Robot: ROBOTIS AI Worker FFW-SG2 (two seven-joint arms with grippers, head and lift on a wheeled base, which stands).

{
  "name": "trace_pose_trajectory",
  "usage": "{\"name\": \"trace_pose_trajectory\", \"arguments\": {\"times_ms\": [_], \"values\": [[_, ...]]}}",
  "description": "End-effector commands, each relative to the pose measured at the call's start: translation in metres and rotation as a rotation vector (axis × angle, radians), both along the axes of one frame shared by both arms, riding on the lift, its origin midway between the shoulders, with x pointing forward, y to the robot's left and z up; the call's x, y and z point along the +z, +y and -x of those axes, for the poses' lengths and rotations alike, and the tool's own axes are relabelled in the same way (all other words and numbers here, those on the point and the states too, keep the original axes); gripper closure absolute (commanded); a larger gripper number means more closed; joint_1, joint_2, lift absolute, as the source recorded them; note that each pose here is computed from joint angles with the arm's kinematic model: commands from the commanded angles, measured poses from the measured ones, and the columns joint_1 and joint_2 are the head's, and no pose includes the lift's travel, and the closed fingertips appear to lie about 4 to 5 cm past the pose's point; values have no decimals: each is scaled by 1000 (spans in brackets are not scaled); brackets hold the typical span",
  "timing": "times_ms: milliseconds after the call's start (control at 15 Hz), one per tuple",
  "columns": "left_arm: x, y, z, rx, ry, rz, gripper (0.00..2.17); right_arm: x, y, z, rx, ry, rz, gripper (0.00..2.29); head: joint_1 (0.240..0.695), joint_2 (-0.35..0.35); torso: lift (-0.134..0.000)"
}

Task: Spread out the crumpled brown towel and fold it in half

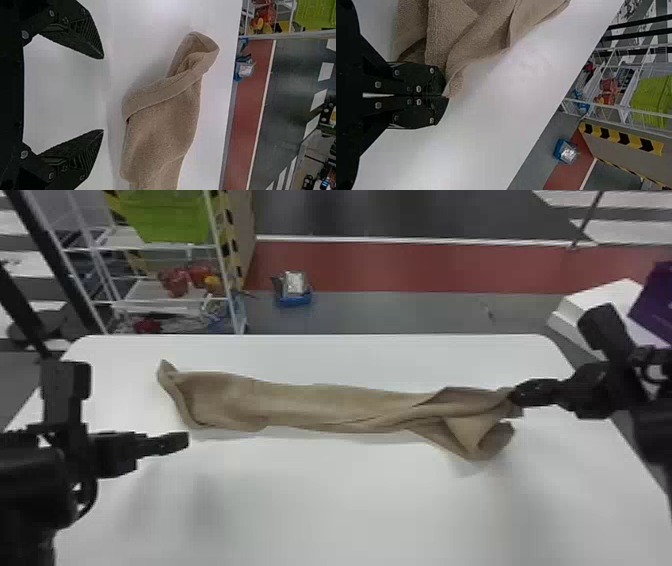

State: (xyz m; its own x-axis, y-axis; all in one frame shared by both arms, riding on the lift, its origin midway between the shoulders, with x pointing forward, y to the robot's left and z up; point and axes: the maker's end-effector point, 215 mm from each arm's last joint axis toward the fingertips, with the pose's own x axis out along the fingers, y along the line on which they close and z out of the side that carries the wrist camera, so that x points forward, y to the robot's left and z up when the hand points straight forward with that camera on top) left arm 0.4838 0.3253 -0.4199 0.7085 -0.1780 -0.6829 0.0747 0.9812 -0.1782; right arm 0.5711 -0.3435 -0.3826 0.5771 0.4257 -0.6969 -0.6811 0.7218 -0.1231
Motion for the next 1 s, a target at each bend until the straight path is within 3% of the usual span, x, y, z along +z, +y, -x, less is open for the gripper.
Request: {"name": "trace_pose_trajectory", "arguments": {"times_ms": [0,133,400,800,933], "values": [[-15,-22,-6,-20,12,-25,265,0,1,-1,1,0,-1,1905,695,-17,-134],[-24,-27,-18,-23,-3,-85,265,1,0,-1,1,-3,0,1905,695,-28,-134],[-16,-48,-24,-39,-27,-34,265,0,1,-2,-1,2,4,1905,695,-47,-134],[-4,-39,-53,-5,-93,-75,272,-3,5,-2,0,7,4,1905,695,-55,-134],[-6,-40,-57,-8,-88,-70,451,-2,5,-2,2,6,4,1905,695,-51,-134]]}}
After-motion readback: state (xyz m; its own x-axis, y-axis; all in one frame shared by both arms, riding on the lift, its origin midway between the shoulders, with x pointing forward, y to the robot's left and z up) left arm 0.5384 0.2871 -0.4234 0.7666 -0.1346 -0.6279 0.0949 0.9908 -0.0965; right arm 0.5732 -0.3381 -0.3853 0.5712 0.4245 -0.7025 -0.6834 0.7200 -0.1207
